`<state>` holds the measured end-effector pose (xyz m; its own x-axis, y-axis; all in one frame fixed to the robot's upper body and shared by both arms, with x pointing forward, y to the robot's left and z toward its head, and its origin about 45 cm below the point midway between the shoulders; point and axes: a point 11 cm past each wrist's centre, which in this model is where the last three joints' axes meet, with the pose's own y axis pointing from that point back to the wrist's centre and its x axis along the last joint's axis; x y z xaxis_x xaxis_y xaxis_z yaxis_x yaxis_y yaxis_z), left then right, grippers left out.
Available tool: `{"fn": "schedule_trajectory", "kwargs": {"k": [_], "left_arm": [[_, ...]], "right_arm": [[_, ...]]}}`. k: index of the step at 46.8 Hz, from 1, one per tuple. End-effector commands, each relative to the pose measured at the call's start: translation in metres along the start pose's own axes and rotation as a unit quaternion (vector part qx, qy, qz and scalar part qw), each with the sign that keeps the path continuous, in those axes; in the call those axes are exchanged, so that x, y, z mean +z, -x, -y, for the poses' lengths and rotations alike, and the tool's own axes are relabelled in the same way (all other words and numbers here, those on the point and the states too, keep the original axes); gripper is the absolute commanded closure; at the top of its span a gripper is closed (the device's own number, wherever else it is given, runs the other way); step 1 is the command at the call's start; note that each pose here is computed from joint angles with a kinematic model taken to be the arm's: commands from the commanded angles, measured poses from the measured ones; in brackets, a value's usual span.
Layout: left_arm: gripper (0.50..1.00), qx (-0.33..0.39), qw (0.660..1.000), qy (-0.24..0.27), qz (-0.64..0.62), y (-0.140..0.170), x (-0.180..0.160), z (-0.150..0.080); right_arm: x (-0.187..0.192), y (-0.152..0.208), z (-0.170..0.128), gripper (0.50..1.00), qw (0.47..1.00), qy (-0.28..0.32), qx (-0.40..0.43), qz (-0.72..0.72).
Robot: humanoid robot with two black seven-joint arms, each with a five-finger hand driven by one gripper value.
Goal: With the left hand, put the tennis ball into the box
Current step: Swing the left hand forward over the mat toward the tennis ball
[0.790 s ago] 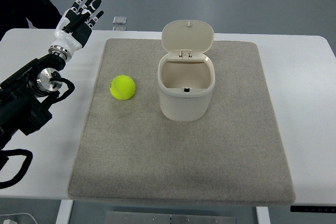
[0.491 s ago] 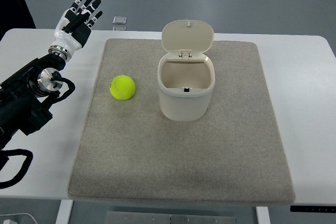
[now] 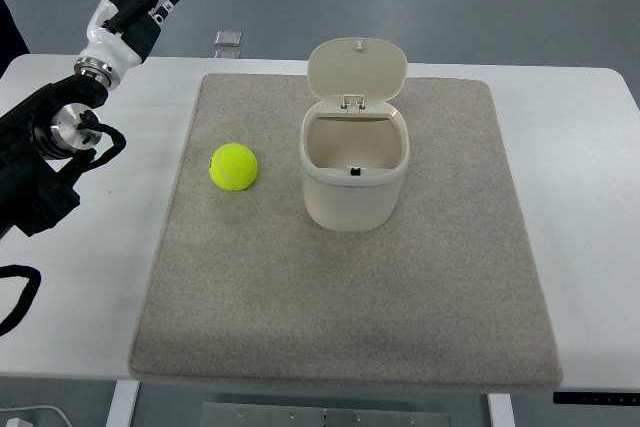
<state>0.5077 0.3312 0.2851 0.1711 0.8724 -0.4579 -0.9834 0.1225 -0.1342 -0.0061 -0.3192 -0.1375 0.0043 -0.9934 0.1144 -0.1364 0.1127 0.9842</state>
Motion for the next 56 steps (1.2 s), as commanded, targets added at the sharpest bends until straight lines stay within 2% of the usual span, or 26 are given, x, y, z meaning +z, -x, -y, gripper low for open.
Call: {"fn": "schedule_trajectory", "kwargs": {"k": [1, 14, 22, 33, 38, 49, 56], "left_arm": [[0.516, -0.016, 0.999, -0.004, 0.037, 0.003, 0.015, 0.003], [0.516, -0.053, 0.988, -0.043, 0.141, 0.013, 0.035, 0.006], [0.516, -0.096, 0.961, -0.102, 0.237, 0.026, 0.038, 0.005], [0.516, -0.153, 0.944, -0.151, 0.252, 0.051, 0.006, -0.008], [0.516, -0.162, 0.933, -0.18, 0.267, 0.048, -0.01, -0.017], [0.521, -0.168, 0.918, -0.212, 0.291, 0.041, -0.028, -0.027], [0.523, -0.19, 0.895, -0.217, 0.342, 0.045, -0.024, -0.025]], "right_arm": [[0.0, 0.0, 0.0, 0.562, 1.0, 0.0, 0.0, 0.0], [0.0, 0.0, 0.0, 0.562, 1.0, 0.0, 0.0, 0.0], [0.0, 0.0, 0.0, 0.562, 1.0, 0.0, 0.0, 0.0], [0.0, 0.0, 0.0, 0.562, 1.0, 0.0, 0.0, 0.0], [0.0, 0.0, 0.0, 0.562, 1.0, 0.0, 0.0, 0.0], [0.0, 0.0, 0.0, 0.562, 1.0, 0.0, 0.0, 0.0], [0.0, 0.0, 0.0, 0.562, 1.0, 0.0, 0.0, 0.0]]}}
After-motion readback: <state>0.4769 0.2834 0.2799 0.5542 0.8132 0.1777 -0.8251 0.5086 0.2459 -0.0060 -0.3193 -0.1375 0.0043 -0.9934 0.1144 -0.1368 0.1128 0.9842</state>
